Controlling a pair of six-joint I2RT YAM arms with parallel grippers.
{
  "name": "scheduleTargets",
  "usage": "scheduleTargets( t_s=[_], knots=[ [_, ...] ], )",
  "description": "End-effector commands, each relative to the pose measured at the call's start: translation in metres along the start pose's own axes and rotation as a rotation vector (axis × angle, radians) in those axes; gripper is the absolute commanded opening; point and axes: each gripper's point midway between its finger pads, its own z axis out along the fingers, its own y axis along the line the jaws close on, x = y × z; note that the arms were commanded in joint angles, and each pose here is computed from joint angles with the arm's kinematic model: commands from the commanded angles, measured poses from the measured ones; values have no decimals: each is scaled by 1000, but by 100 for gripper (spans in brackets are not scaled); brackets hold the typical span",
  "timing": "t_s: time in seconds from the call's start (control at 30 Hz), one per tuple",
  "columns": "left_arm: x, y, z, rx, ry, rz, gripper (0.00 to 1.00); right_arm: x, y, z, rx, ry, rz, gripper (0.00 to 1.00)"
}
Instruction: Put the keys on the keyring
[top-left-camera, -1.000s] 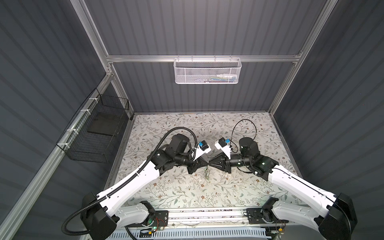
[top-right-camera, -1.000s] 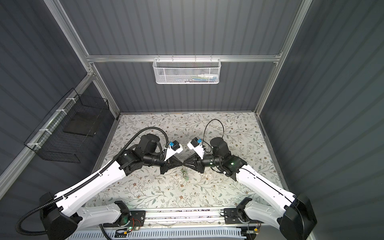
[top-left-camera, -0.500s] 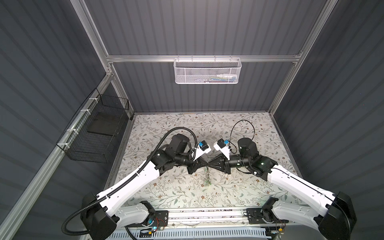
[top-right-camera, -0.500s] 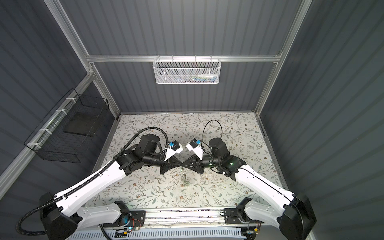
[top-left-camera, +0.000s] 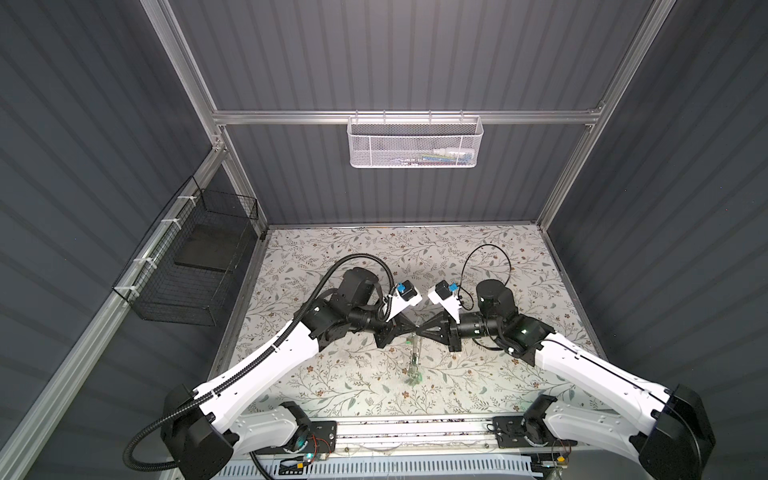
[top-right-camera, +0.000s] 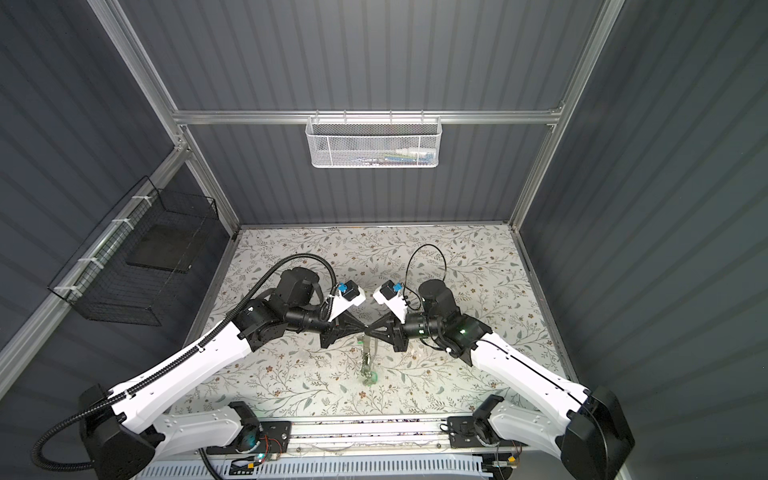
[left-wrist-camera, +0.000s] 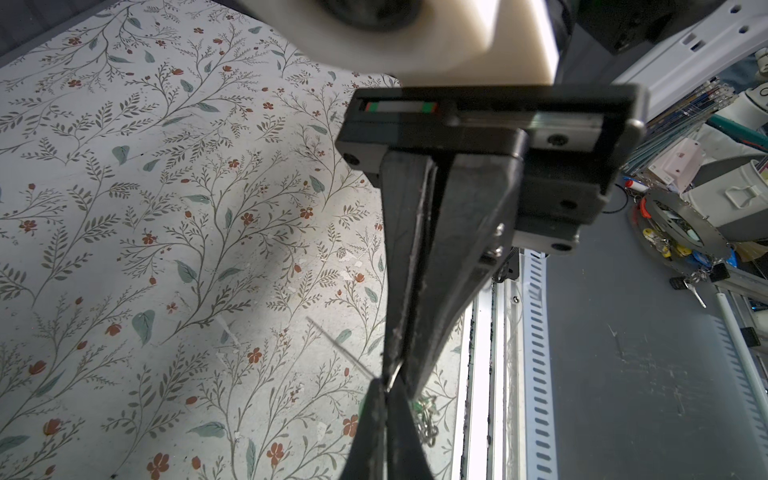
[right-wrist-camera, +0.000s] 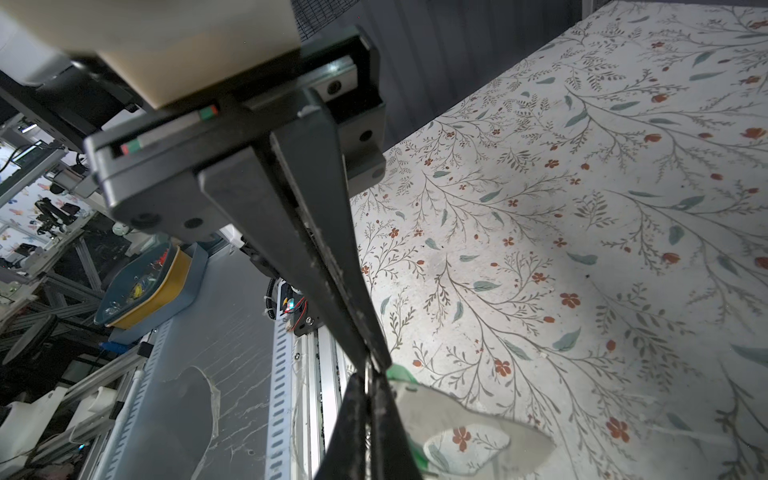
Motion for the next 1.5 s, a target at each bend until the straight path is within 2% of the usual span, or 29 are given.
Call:
scheduleTargets(
  t_s=[0.0, 0.1, 0.2, 0.37, 0.43, 0.47, 0.6, 0.9, 1.1, 1.47],
  knots=[
    [-20, -8, -4, 35, -60, 19, 2, -8, 2, -1, 7, -42, -32, 0],
    [-24, -9, -9, 23, -83, 19, 22, -8, 0, -3, 28, -63, -37, 0],
    [-31, -10, -17, -2, -128, 16, 35, -10, 0, -6, 36, -93, -44, 0],
    [-41, -12, -37, -69, -238, 19, 45, -17, 1, -11, 31, -141, -35, 0],
    [-36, -11, -42, -98, -278, 21, 55, -22, 3, -15, 9, -168, -27, 0],
    [-34, -9, -44, -119, -296, 16, 56, -24, 4, -17, -7, -180, -20, 0],
    [-23, -6, -43, -146, -326, 5, 57, -35, 11, -26, -63, -223, -10, 0],
    [-11, 9, -7, -90, -302, -108, 55, -47, 18, -31, -108, -255, -2, 0],
    [-16, 5, -2, -85, -324, -71, 55, -46, 17, -31, -105, -255, 4, 0],
    [-15, -5, 12, -55, -273, -48, 55, -47, 16, -31, -101, -261, 3, 0]
  ],
)
